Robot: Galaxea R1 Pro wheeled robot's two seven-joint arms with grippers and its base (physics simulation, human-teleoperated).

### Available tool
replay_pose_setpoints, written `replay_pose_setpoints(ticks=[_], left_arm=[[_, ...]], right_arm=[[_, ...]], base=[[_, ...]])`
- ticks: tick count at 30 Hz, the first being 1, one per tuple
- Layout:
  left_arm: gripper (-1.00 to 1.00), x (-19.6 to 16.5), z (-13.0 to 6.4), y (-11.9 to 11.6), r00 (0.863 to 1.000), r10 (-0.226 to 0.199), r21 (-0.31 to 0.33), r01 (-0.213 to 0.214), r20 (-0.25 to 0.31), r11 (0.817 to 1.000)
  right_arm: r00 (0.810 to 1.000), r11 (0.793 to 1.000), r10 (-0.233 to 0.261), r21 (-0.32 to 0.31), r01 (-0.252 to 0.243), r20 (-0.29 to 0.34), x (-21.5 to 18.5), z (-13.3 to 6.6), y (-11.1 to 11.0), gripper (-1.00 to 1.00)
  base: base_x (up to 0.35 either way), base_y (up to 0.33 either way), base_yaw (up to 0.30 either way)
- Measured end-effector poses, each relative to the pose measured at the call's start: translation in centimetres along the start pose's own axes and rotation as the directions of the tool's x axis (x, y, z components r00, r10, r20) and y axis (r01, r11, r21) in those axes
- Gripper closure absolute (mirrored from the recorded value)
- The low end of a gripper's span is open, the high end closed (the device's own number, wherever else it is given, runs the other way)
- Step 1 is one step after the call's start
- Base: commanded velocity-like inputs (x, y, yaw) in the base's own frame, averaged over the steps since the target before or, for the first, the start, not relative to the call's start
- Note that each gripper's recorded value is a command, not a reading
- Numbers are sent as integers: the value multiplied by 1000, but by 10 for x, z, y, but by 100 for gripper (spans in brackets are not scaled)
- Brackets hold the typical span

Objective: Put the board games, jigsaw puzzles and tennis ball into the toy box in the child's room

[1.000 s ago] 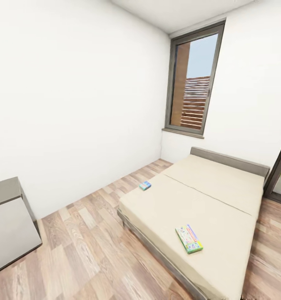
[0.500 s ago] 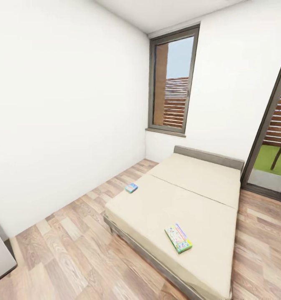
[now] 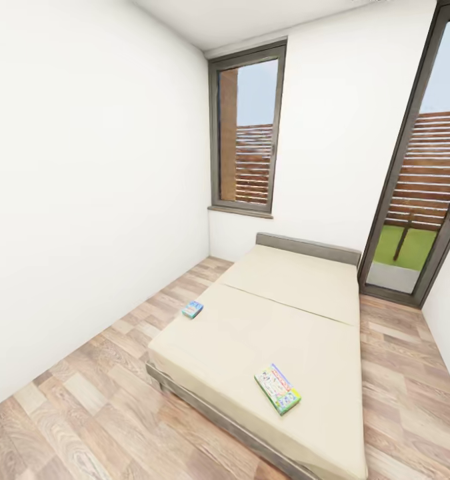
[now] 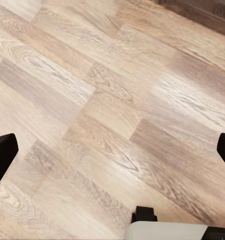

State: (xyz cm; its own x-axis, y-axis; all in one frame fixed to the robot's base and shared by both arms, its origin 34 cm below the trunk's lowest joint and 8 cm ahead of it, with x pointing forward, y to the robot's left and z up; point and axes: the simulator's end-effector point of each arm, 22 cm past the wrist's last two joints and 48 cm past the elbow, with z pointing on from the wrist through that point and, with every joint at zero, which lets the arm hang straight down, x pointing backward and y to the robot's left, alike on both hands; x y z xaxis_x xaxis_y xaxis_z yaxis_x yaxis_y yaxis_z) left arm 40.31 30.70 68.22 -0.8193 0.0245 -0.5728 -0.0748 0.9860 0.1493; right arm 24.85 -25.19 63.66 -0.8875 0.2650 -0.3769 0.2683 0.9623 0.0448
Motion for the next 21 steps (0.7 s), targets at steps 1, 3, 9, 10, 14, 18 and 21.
replay_pose_setpoints(ticks=[1,3,9,10,14,18,21], left_arm=[[-100,0,0,0,1000,0,0,0,0,1000],[-100,0,0,0,1000,0,0,0,0,1000],[-100,0,0,0,1000,1,0,-1,0,1000],[-100,0,0,0,1000,1,0,-1,1,1000],[-100,0,0,-1,1000,4,2,-4,1,1000],[-100,0,0,-1,1000,6,3,-6,2,1000],[-100,0,0,-1,1000,7,3,-7,2,1000]], right_arm=[[1000,1000,0,0,0,0,0,0,0,-100],[1000,1000,0,0,0,0,0,0,0,-100],[1000,1000,0,0,0,0,0,0,0,-100],[1000,1000,0,0,0,0,0,0,0,-100],[1000,1000,0,0,0,0,0,0,0,-100],[1000,1000,0,0,0,0,0,0,0,-100],[1000,1000,0,0,0,0,0,0,0,-100]], base=[[228,92,-281],[224,66,-281],[211,26,-281],[204,10,-281],[201,6,-281],[192,2,-281],[173,26,-281]])
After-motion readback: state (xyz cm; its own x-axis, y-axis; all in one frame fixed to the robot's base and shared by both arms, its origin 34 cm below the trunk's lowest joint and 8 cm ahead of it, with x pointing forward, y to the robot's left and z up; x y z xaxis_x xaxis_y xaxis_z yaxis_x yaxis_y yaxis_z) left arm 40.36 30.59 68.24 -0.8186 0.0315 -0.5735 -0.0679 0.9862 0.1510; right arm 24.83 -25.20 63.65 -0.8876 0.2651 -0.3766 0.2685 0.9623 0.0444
